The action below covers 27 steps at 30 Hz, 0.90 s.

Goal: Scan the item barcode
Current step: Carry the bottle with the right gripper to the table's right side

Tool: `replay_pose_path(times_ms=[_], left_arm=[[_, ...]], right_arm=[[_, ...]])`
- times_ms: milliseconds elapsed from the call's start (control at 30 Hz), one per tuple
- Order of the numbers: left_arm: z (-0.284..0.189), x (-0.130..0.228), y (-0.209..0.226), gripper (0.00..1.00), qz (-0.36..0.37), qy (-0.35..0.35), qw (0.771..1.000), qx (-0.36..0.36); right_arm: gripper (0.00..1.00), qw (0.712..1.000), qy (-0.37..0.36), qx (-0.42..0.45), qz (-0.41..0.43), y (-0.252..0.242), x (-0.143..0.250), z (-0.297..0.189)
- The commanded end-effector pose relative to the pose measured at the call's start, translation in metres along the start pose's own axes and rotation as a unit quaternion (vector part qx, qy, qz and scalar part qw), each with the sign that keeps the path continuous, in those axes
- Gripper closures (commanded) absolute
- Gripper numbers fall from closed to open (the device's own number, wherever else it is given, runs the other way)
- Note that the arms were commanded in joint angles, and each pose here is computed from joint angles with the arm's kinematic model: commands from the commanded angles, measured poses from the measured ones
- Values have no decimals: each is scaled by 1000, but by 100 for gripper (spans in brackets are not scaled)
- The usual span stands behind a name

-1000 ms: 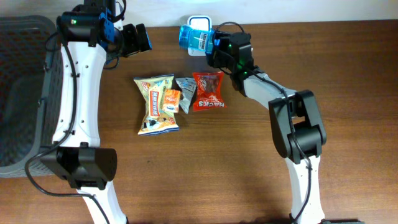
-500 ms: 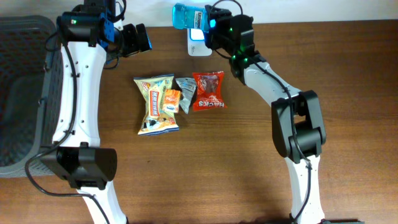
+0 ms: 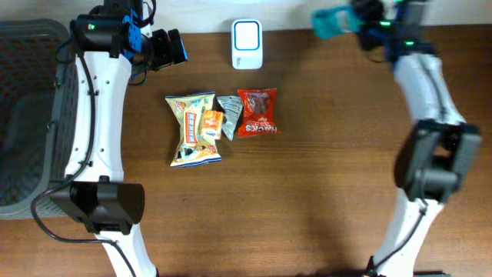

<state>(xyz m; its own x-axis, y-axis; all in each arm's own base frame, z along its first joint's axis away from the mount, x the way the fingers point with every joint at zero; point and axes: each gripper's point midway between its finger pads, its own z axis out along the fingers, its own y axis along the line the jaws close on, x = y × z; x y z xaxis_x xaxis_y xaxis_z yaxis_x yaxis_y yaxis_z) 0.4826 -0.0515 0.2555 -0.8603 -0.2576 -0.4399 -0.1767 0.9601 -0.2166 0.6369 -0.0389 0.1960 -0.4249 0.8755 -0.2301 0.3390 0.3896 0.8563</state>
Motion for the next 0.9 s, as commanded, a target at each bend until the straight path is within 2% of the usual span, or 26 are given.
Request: replay_pose_path(times_ms=[0, 100, 167, 267, 367, 433, 533, 667, 767, 800, 833, 867], left_arm=[[-4, -2, 3, 1, -5, -6, 1000, -4], [-4, -2, 3, 1, -5, -6, 1000, -4], [-4, -2, 3, 1, -5, -6, 1000, -4], [-4, -2, 3, 1, -5, -6, 1000, -4], [-4, -2, 3, 1, -5, -6, 1000, -4], [-4, -2, 3, 1, -5, -6, 1000, -4], [-4, -2, 4, 1, -6, -6, 1000, -5], [-4, -2, 4, 1, -6, -6, 1000, -5], [-4, -2, 4, 1, -6, -6, 1000, -5], [-4, -2, 4, 1, -6, -6, 1000, -5], [-4, -2, 4, 1, -6, -6, 1000, -5], [-4, -2, 4, 1, -6, -6, 1000, -5]], right_arm=[[25, 992, -90, 24, -83, 17, -79, -99], [25, 987, -106, 113, -35, -48, -113, -142], [25, 979, -110, 171, -31, -91, -130, -169], [22, 943, -150, 293, -53, -151, -159, -218], [19, 893, -183, 404, -78, -194, -182, -269], [17, 868, -194, 447, -96, -209, -193, -291], [16, 839, -202, 487, -135, -227, -209, -306], [12, 836, -181, 501, -130, -259, -211, -295], [11, 835, -173, 507, -124, -264, -207, -294], [13, 826, -171, 524, -120, -268, -204, -300], [19, 812, -171, 548, -104, -276, -200, -311], [33, 800, -178, 568, -75, -286, -197, -324]])
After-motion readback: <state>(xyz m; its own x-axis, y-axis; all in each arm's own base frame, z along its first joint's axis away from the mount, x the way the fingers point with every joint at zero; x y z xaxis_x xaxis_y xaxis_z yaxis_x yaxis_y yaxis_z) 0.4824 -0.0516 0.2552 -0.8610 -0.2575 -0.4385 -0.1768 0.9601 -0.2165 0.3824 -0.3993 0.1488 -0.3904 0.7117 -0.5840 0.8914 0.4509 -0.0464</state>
